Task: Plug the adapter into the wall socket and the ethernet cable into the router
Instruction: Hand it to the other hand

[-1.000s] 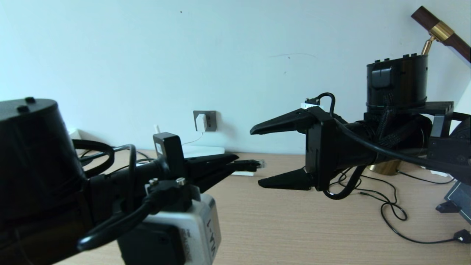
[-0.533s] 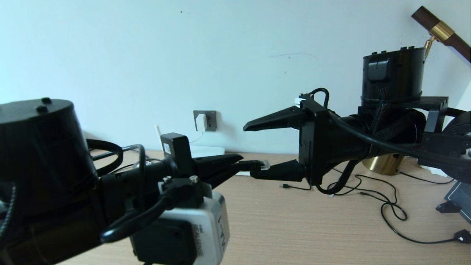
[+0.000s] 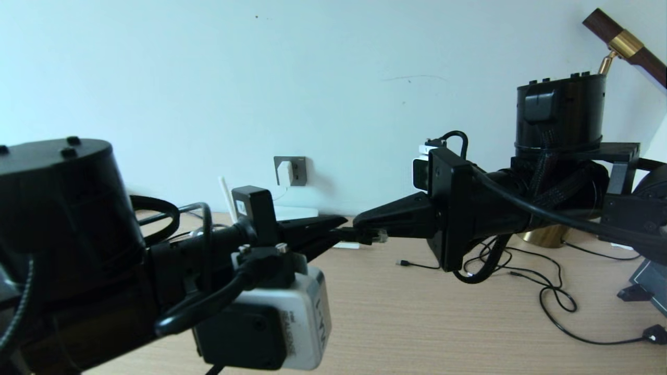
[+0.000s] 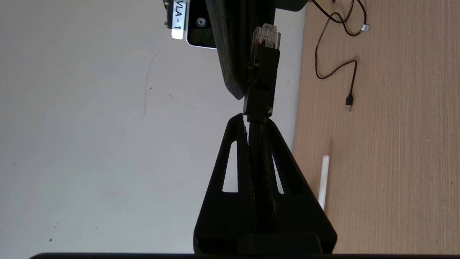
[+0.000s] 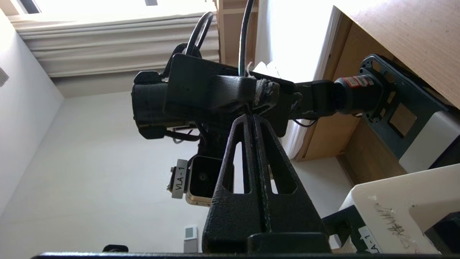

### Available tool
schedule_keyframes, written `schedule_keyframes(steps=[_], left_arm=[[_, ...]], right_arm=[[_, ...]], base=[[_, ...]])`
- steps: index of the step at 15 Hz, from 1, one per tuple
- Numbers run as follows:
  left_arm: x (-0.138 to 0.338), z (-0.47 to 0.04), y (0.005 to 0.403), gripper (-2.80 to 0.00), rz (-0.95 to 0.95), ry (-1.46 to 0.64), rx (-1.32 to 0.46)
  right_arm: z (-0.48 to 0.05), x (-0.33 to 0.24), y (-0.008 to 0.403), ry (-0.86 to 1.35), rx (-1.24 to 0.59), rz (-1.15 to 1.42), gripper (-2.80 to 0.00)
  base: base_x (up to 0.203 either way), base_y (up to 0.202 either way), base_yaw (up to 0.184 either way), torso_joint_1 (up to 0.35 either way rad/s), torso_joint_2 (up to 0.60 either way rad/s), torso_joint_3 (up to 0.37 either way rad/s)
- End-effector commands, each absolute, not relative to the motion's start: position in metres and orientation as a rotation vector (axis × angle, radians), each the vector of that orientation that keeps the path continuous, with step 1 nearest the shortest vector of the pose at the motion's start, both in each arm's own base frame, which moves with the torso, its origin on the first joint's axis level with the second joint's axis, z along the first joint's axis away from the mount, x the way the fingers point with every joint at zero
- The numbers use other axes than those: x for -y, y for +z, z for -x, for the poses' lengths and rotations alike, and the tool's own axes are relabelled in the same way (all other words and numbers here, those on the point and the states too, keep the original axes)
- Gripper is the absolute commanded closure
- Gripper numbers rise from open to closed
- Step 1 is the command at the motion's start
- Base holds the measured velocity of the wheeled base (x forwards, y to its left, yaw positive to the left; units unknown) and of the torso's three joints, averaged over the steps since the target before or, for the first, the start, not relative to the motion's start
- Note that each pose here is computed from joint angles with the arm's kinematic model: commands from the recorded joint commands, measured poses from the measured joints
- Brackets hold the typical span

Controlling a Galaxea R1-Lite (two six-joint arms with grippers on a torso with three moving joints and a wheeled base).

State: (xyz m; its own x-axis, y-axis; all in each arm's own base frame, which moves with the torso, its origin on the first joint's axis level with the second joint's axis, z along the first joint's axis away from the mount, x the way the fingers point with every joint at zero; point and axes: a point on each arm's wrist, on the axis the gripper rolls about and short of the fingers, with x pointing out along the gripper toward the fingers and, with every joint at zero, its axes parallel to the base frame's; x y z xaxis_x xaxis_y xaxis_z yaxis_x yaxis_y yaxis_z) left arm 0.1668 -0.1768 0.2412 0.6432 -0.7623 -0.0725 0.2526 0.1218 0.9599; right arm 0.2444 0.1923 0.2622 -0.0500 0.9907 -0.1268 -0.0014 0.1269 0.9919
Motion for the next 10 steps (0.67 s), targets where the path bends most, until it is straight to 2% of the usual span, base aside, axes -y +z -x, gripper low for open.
schedule_keyframes(steps=[1, 6, 7, 10], left_arm=[[0.178, -0.1681, 0.2409, 0.0, -1.245, -0.787, 0.509], [0.1768, -0.1675, 0.2412, 0.0, -1.245, -0.783, 0.508], [0.1761, -0.1669, 0.2411, 0.0, -1.245, -0.783, 0.508], [0.1751, -0.1669, 0.2418, 0.0, -1.243, -0.779, 0.508]], right_arm=[[-0.2424, -0.1911, 0.2626, 1.154, -1.312, -1.094, 0.0], [-0.2427, -0.1913, 0.2611, 1.149, -1.314, -1.094, 0.0], [-0.2427, -0.1913, 0.2611, 1.149, -1.314, -1.094, -2.8], [-0.2432, -0.1911, 0.2598, 1.138, -1.32, -1.1, -2.8]], base=[[0.0, 0.0, 0.0, 0.0, 0.0, 0.0], [0.0, 0.0, 0.0, 0.0, 0.0, 0.0], [0.0, 0.0, 0.0, 0.0, 0.0, 0.0], [0.0, 0.0, 0.0, 0.0, 0.0, 0.0]])
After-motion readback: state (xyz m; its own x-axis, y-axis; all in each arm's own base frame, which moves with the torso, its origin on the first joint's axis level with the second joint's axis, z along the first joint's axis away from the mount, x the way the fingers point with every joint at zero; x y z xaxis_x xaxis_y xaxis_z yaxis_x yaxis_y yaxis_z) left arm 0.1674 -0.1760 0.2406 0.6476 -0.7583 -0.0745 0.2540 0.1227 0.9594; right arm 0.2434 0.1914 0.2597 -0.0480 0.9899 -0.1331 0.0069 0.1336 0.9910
